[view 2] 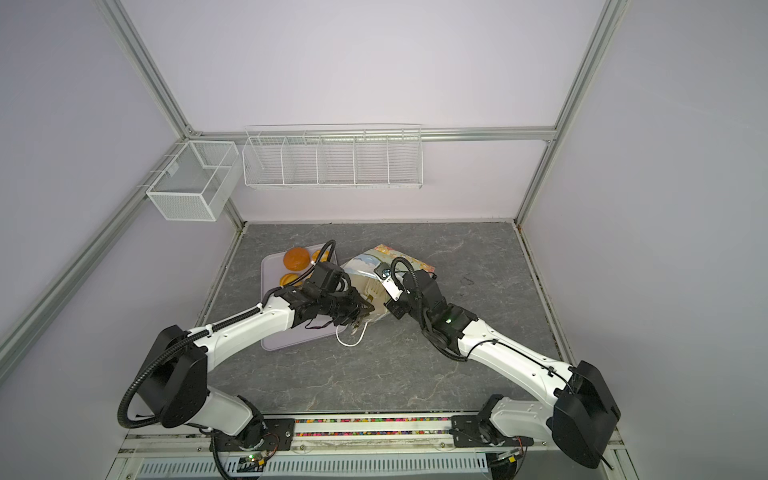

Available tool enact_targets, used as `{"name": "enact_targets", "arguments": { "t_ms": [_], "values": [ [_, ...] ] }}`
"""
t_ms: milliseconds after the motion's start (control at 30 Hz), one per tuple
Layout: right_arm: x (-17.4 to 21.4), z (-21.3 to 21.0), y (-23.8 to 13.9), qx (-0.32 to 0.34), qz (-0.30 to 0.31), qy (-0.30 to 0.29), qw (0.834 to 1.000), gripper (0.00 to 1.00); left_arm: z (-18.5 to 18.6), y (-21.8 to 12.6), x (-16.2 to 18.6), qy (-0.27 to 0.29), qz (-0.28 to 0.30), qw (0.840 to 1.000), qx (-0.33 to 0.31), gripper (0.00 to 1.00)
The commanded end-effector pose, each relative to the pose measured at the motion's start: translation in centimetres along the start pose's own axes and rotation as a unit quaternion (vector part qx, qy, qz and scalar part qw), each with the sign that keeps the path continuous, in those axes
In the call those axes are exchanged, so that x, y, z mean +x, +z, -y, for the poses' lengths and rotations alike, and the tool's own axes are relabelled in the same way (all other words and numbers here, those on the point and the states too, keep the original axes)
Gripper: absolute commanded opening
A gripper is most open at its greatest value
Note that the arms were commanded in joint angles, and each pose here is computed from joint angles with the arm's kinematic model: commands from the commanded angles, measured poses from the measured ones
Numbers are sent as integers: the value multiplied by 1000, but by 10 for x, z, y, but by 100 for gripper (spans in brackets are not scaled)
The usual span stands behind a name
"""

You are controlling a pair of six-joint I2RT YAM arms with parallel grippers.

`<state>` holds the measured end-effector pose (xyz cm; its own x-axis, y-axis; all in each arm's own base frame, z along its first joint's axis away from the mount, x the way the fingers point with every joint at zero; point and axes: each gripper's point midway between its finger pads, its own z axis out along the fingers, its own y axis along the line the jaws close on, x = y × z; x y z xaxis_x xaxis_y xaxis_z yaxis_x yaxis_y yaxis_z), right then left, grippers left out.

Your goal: Take the fake bread out of the paper bag

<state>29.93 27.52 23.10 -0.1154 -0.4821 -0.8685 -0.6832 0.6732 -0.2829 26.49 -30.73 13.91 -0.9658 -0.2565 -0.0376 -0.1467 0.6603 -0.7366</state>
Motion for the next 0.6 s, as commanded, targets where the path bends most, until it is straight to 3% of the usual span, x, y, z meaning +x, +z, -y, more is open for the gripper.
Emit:
{"name": "enact_targets", "arguments": {
  "t_ms": [0,133,367,567],
  "values": [
    [8,-4,-3,-15,-8,-30,999,7,13,-14,-8,15,14,999,34,12],
    [4,-8,-2,-27,-2,-38,999,7,23,-13,-6,21,-3,998,55,26],
    [3,-14,1,-43,0,-45,998,7,34,-13,-6,35,-15,997,71,31],
    [-13,-1,8,-17,-6,-39,999,7,39,-19,-10,58,-3,997,60,33]
  ]
}}
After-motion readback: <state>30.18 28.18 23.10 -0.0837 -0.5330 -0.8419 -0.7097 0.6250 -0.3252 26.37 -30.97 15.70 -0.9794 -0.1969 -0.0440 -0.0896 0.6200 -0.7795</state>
